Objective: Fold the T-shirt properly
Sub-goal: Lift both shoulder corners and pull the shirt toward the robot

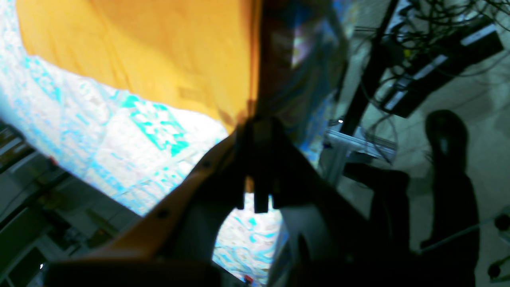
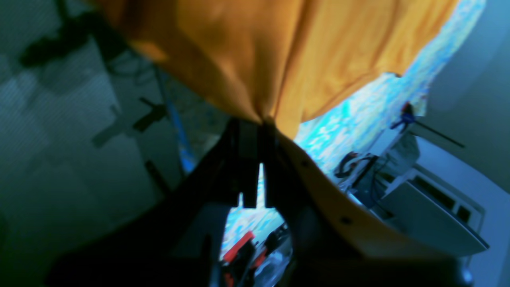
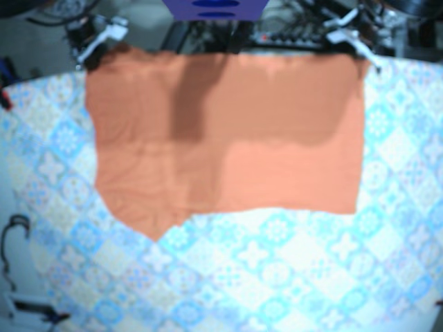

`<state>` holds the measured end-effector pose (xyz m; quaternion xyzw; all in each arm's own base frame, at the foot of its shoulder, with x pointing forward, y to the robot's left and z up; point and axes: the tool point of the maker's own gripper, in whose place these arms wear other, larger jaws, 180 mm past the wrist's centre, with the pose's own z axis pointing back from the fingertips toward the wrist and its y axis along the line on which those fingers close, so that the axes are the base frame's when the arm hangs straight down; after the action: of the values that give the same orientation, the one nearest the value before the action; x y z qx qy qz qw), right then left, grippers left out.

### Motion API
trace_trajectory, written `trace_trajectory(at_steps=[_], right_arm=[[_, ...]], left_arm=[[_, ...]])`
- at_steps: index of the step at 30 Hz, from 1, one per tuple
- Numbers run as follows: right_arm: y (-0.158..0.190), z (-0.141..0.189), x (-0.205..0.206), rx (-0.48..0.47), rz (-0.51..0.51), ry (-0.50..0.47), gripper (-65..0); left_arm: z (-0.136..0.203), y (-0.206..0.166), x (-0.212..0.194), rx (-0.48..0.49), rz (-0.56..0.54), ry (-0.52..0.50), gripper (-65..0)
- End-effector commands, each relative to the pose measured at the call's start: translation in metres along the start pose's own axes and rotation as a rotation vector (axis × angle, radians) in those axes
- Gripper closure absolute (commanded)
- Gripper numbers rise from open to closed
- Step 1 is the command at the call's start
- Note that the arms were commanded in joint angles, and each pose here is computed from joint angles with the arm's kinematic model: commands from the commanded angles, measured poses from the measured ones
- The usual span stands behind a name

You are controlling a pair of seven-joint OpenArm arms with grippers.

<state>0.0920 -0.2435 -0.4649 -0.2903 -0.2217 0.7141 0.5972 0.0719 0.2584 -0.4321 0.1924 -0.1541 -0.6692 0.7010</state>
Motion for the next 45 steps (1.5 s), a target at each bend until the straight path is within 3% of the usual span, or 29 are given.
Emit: trace_trajectory(at_steps=[1,20,25,45], right_arm=[[0.000,0.006,-0.004,-0.006,0.011,0.005,0.0],[-0.020,0.018,0.001,-0.051,0.039,-0.029,0.0],[-0.031,0.017,0.003,-0.076,0.037,-0.033,0.0],[-0.085,-0.019,-0.006,-0.162,0.039,-0.005,0.0]], left_arm=[[0.003,0.003,-0.004,0.009,-0.015,0.011,0.0],[0.009,-0.012,-0.005,-0.023,-0.014,0.014,0.0],[0.006,0.011,-0.020,0.034,0.001,0.056,0.0],[-0.017,0.107,-0.014,0.263,0.041,0.053,0.0]])
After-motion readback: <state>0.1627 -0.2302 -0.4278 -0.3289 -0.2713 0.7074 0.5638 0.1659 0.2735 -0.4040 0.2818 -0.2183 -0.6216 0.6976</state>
